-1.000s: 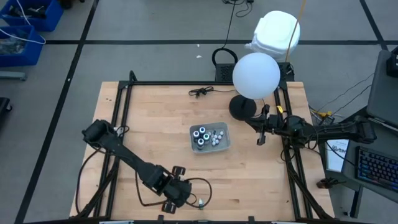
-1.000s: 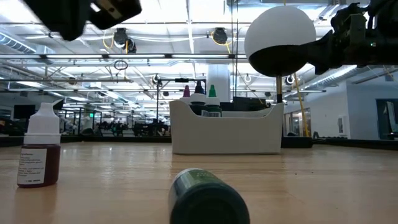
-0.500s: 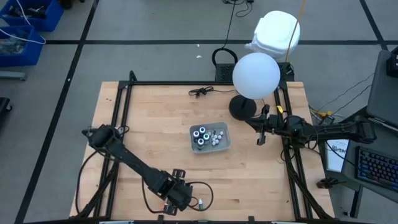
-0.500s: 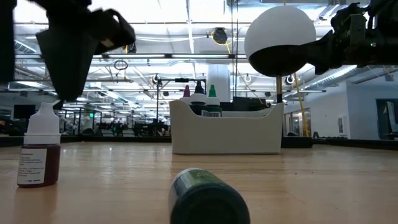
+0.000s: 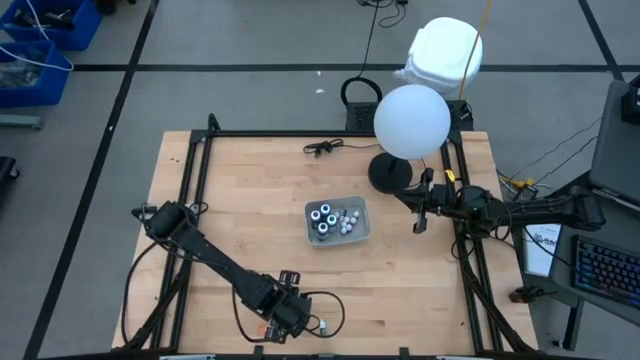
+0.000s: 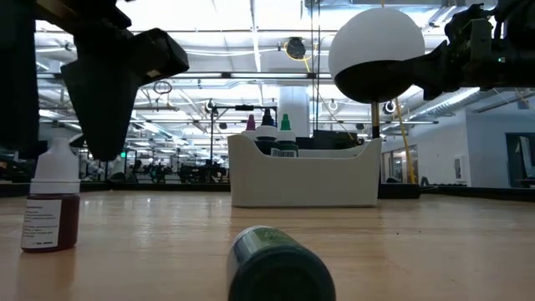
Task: Pick & Place food coloring
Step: Put the small orange food coloring bottle into the gray bin
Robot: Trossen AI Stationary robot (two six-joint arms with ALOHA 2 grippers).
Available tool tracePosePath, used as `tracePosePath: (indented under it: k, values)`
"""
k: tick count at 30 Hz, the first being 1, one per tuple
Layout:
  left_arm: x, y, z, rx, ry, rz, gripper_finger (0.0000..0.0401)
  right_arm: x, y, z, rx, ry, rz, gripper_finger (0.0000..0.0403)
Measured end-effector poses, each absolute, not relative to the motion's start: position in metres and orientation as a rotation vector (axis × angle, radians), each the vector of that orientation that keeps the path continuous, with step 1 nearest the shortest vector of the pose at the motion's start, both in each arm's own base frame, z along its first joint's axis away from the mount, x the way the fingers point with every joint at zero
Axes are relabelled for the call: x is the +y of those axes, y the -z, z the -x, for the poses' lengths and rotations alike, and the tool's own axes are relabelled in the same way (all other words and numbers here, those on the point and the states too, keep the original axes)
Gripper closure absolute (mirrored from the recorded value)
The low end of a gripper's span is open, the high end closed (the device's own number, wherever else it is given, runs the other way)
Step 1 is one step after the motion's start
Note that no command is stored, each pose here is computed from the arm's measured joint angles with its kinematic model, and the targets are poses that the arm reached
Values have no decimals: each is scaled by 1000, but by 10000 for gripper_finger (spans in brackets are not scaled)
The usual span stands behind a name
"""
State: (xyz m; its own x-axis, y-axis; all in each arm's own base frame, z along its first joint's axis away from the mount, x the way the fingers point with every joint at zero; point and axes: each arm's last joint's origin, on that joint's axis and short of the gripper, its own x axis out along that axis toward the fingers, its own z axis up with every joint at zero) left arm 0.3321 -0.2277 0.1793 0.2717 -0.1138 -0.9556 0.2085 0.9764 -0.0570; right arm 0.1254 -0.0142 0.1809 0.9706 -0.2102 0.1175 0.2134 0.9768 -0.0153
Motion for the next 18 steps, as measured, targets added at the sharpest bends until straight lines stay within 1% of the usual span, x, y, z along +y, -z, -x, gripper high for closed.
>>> tracePosePath:
  k: [8,18]
  values:
    - [-220,-167,-328,1315,196,-85,192,-14,-181,-125,-116,214,28,403]
    - [-215,-167,-333,1307,174,-49,192,-14,-181,-125,-116,214,28,403]
